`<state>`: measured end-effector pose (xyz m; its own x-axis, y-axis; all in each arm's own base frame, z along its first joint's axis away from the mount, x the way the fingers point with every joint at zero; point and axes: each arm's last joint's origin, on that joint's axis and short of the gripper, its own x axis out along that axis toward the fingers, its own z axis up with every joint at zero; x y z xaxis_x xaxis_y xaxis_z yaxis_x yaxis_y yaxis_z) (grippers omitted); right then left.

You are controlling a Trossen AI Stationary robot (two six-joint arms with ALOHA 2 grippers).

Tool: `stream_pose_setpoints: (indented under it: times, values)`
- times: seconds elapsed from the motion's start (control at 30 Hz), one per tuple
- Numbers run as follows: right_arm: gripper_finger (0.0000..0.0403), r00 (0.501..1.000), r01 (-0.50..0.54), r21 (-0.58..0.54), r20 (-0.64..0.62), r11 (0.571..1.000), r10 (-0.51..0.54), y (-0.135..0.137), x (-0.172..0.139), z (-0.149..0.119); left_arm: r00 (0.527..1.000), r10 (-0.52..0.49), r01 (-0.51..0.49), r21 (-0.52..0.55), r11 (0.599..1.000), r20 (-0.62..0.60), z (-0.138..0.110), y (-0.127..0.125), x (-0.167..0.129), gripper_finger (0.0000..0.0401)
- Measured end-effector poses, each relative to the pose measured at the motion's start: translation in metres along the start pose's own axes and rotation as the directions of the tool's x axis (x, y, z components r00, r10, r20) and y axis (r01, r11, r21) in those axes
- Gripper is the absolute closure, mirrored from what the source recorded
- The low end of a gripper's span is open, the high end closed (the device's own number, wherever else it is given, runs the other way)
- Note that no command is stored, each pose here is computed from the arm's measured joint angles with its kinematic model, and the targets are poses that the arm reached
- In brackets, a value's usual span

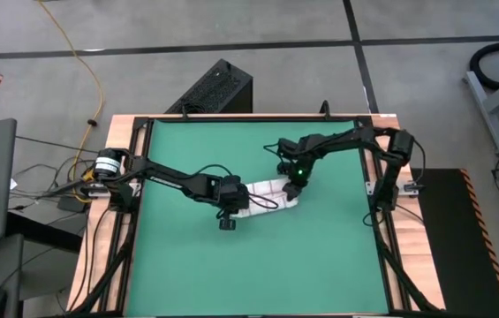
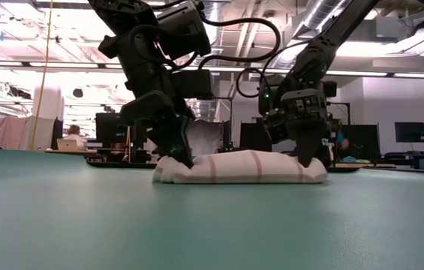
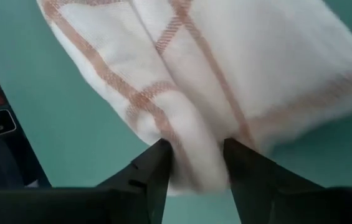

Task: Roll towel into tight, uniform cylinder
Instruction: Roll the white towel

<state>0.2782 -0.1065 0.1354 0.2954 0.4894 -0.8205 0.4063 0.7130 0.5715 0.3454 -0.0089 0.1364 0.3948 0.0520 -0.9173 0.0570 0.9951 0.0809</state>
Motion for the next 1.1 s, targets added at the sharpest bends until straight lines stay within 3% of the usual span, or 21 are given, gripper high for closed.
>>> stream_pose_setpoints:
  times: [0.23, 0.37, 0.47, 0.57, 0.7, 0.83, 1.0, 1.1]
  values:
    - [0.0239, 1.0, 0.011, 0.016, -0.006, 1.0, -0.011, -0.024, -0.019, -0.005, 1.0, 0.0, 0.0, -0.029, 1.0, -0.001, 0.0, 0.0, 0.0, 0.0401]
    - [0.0239, 0.999, 0.03, -0.019, 0.032, 0.999, -0.03, -0.029, -0.046, -0.012, 1.0, -0.003, 0.003, -0.056, 0.998, -0.002, 0.0, 0.002, 0.0, 0.0401]
    - [0.0239, 0.992, 0.038, -0.092, 0.122, 0.995, -0.027, -0.025, -0.075, -0.016, 1.0, -0.009, 0.009, -0.074, 0.997, -0.002, -0.001, 0.005, 0.001, 0.0401]
    - [0.0239, 0.971, 0.011, -0.271, 0.235, 0.963, 0.055, -0.009, -0.102, -0.025, 0.999, -0.033, 0.033, -0.088, 0.996, 0.003, -0.001, 0.009, -0.001, 0.0401]
    - [0.0239, 0.92, 0.09, -0.518, 0.37, 0.85, 0.129, 0.033, -0.131, -0.045, 0.999, -0.053, 0.052, -0.084, 0.995, -0.006, -0.003, 0.016, -0.006, 0.0401]
    - [0.0239, 0.892, 0.314, -0.63, 0.452, 0.711, 0.006, 0.069, -0.141, -0.071, 0.998, -0.061, 0.061, -0.068, 0.996, -0.008, -0.005, 0.026, -0.013, 0.0401]
    - [0.023, 0.839, 0.539, -0.756, 0.52, 0.371, -0.16, 0.107, -0.125, -0.085, 0.993, -0.121, 0.121, -0.053, 0.991, 0.002, -0.007, 0.037, -0.014, 0.0401]
    - [0.0212, 0.829, 0.559, -0.792, 0.532, 0.247, -0.169, 0.122, -0.108, -0.079, 0.988, -0.152, 0.152, -0.024, 0.988, -0.003, -0.009, 0.043, -0.013, 0.0401]
